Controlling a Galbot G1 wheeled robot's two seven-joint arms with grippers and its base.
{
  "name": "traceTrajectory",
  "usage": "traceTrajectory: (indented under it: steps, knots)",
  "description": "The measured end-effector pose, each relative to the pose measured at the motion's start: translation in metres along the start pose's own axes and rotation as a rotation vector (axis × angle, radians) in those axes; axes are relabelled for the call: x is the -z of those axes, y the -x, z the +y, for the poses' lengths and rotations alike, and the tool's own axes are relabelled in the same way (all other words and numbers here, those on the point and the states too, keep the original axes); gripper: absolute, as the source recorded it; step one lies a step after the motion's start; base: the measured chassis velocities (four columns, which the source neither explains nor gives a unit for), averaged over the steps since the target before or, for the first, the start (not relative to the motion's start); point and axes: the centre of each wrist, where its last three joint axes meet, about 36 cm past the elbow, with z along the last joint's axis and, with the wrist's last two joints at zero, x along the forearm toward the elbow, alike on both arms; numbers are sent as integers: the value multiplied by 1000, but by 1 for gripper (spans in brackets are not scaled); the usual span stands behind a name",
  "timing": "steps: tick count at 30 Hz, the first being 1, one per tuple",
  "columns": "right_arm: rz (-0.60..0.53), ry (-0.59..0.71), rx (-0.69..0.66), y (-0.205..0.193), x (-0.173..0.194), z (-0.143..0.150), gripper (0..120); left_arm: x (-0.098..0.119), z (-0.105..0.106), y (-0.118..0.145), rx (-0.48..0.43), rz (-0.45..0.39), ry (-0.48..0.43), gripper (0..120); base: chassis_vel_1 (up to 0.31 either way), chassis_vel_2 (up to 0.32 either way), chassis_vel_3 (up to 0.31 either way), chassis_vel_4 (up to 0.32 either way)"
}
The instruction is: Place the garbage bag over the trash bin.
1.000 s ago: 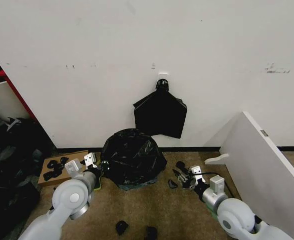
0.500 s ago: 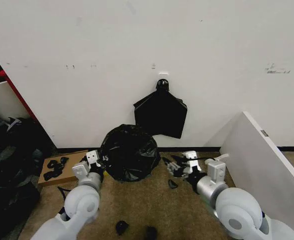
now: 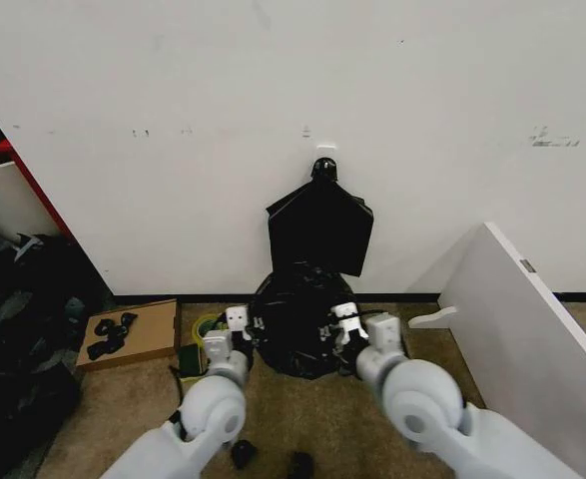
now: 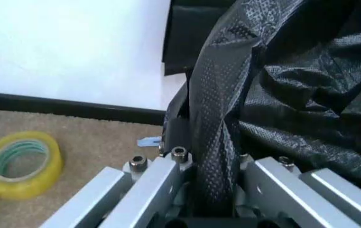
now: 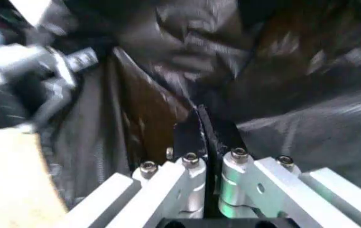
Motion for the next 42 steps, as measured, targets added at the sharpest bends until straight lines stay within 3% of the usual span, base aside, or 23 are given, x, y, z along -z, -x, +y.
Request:
traceTrajectory:
  steps: [9, 15, 29, 38, 41, 42]
  knots:
    - [58, -23, -68, 31, 2, 13, 0, -5, 1, -4, 1, 15, 6, 1, 0, 0, 0, 0]
    - [101, -61, -157, 75, 3, 23, 0, -5, -3, -11, -21, 16, 3, 1, 0, 0, 0, 0]
    - [157, -138, -283, 126, -14, 13, 0, -3, -3, -24, -50, 18, 4, 1, 0, 0, 0, 0]
    - [143, -145, -276, 114, -15, 7, 0, -1, 4, -24, -38, 16, 7, 1, 0, 0, 0, 0]
    - [115, -151, -240, 93, -13, 14, 0, -2, 5, -22, -34, 17, 6, 1, 0, 0, 0, 0]
    - [85, -158, -188, 70, -8, 23, 0, -1, 4, -20, -33, 16, 4, 1, 0, 0, 0, 0]
